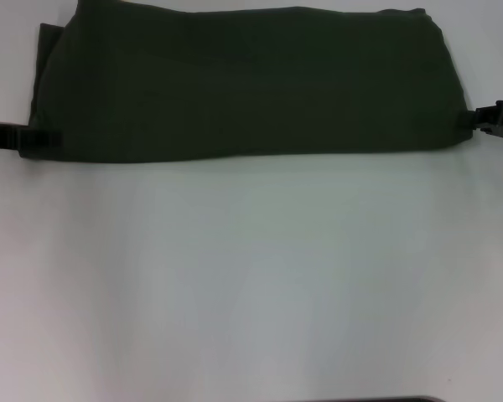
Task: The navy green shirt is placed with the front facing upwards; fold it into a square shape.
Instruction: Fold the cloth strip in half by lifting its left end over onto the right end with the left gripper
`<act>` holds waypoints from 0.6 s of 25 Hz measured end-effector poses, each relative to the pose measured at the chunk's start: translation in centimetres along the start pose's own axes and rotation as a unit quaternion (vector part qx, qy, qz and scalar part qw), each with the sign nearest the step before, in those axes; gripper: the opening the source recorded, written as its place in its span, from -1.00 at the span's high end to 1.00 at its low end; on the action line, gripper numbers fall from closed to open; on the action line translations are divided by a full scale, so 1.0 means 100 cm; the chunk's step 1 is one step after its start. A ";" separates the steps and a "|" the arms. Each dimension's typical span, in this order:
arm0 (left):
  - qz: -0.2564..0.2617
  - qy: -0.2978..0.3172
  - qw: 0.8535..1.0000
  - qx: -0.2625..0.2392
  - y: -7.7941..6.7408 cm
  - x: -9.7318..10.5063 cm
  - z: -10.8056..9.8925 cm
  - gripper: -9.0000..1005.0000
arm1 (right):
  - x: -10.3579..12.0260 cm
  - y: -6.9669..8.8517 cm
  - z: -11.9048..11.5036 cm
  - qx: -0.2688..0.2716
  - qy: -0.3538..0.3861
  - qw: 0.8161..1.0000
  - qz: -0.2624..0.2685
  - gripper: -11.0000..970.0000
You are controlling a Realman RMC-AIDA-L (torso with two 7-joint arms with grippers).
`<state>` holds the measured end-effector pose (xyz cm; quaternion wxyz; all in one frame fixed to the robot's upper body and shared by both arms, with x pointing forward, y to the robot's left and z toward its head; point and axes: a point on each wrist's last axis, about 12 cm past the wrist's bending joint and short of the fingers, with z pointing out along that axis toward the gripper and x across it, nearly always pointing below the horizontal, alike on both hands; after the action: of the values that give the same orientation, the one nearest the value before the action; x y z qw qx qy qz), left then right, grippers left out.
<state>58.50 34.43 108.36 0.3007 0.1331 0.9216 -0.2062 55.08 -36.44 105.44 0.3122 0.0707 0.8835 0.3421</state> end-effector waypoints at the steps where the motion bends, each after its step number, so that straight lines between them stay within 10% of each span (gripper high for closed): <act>1: 0.001 0.000 1.000 -0.002 0.000 0.000 0.000 -0.52 | 0.000 0.000 0.000 0.000 0.000 1.000 0.000 0.96; 15: 0.003 0.003 1.000 -0.006 0.001 0.000 0.001 0.72 | -0.001 0.001 0.001 -0.002 -0.001 1.000 -0.002 0.96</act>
<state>58.58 34.43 108.23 0.2993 0.1343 0.9234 -0.1992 55.21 -36.38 105.56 0.3133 0.0689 0.8829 0.3428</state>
